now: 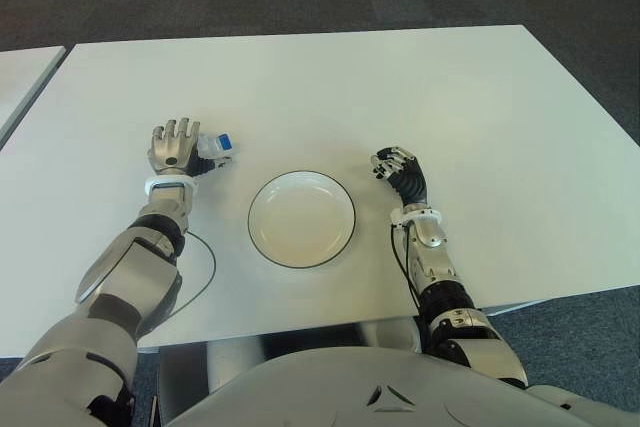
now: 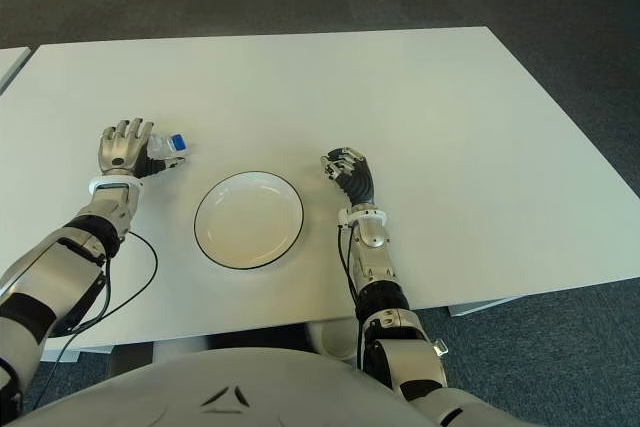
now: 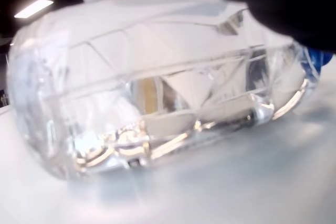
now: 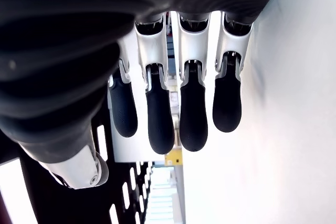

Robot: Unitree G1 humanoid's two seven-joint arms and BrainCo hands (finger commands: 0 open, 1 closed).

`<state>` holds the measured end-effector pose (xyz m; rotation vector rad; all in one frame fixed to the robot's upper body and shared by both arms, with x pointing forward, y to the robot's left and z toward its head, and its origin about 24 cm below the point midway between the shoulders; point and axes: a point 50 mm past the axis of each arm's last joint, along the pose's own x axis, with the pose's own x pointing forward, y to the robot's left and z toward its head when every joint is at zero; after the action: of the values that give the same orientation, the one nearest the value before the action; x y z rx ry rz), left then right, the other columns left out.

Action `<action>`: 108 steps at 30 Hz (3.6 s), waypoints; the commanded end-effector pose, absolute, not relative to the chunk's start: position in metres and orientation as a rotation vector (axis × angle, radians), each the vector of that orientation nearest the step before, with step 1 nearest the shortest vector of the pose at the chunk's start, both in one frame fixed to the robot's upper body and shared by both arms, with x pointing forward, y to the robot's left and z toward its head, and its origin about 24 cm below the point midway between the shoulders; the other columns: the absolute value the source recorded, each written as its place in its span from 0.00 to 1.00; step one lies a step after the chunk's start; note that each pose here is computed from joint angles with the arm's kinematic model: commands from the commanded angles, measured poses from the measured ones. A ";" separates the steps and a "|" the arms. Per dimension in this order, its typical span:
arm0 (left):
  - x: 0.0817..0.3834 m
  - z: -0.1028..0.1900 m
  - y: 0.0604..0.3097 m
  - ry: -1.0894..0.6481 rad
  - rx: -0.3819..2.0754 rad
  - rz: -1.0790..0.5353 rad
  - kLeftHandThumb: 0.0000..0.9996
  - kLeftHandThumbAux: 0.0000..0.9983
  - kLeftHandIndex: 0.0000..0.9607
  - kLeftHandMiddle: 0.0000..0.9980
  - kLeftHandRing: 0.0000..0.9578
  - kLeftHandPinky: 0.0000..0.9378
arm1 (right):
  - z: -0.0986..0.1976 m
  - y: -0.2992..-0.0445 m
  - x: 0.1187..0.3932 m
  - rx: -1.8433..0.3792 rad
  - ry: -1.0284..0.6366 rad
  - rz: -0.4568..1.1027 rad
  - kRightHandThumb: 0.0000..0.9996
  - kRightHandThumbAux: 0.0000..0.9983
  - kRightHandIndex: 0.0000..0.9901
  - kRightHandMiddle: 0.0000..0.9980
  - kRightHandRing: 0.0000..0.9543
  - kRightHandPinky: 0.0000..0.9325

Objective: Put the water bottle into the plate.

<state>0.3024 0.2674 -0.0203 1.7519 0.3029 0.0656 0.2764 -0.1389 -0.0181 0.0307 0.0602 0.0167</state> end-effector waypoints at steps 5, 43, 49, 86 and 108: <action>0.265 -0.061 0.265 0.490 1.665 -0.066 0.69 0.33 0.00 0.00 0.00 0.09 | -0.030 -0.141 0.269 0.032 0.126 0.003 0.71 0.73 0.43 0.54 0.58 0.60; 0.258 -0.066 0.263 0.521 1.313 0.145 0.95 0.65 0.41 0.51 0.54 0.79 | -0.029 -0.144 0.270 0.027 0.135 0.002 0.71 0.73 0.43 0.54 0.58 0.60; 0.259 -0.064 0.261 0.474 1.275 0.175 0.95 0.65 0.40 0.50 0.54 0.80 | -0.028 -0.144 0.270 0.023 0.125 0.008 0.71 0.73 0.43 0.54 0.59 0.60; 0.265 -0.060 0.257 0.433 1.217 0.198 0.95 0.65 0.40 0.50 0.54 0.81 | -0.028 -0.145 0.271 0.017 0.128 0.005 0.71 0.73 0.43 0.54 0.58 0.59; 0.282 -0.040 0.266 0.382 0.974 0.281 0.95 0.65 0.40 0.50 0.55 0.87 | -0.027 -0.145 0.272 0.017 0.130 0.007 0.71 0.73 0.43 0.54 0.58 0.59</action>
<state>0.2990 0.2750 -0.0139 1.0760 0.2714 0.3472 0.2766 -0.1449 -0.0168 0.0123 0.0618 0.0108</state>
